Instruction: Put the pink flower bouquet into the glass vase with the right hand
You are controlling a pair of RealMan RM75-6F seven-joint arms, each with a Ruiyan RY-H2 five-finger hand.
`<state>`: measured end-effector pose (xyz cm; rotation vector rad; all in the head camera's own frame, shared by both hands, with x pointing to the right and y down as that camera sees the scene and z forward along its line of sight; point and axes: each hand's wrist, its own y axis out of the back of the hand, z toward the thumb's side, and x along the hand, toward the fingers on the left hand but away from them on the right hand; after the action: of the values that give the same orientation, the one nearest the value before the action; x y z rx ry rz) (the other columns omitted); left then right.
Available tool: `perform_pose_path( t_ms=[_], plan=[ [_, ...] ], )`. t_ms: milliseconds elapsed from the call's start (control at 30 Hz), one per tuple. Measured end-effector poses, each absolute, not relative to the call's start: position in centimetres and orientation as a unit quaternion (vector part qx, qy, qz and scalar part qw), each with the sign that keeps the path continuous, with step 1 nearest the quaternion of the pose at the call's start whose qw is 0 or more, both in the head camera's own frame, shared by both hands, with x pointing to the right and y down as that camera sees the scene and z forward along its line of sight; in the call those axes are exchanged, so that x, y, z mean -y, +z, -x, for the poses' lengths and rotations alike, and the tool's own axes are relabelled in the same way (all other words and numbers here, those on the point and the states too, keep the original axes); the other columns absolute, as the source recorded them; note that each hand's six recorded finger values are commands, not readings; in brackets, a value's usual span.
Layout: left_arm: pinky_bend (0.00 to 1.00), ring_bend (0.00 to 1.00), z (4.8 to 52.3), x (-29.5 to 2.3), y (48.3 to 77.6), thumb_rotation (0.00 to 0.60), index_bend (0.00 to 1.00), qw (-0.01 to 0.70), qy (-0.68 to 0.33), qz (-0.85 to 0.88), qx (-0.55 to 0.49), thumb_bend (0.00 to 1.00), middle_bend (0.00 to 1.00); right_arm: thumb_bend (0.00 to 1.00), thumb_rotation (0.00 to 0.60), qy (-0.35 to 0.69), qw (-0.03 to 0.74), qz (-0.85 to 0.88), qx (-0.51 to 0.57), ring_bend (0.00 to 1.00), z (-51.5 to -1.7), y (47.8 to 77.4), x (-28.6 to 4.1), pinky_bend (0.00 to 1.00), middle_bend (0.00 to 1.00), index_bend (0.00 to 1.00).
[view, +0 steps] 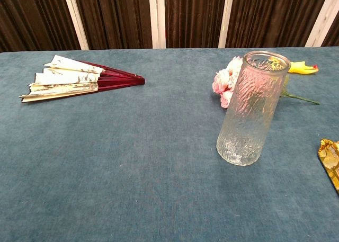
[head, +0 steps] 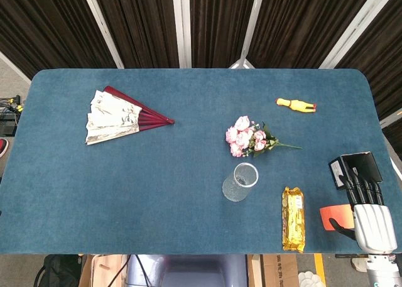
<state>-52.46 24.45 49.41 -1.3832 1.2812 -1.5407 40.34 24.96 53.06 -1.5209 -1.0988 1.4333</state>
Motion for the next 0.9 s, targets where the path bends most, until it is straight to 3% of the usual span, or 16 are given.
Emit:
perform_pose_path(
  t_ms=[900],
  plan=[
    [0.02,0.00,52.48,-24.43,49.38,0.600,0.08,0.349,-0.596,0.528,-0.494,0.25,0.00,0.02,0.600,0.559,0.371,0.608,0.425,0.01,-39.87,53.41,-25.11,0.00,0.05,0.12]
  ],
)
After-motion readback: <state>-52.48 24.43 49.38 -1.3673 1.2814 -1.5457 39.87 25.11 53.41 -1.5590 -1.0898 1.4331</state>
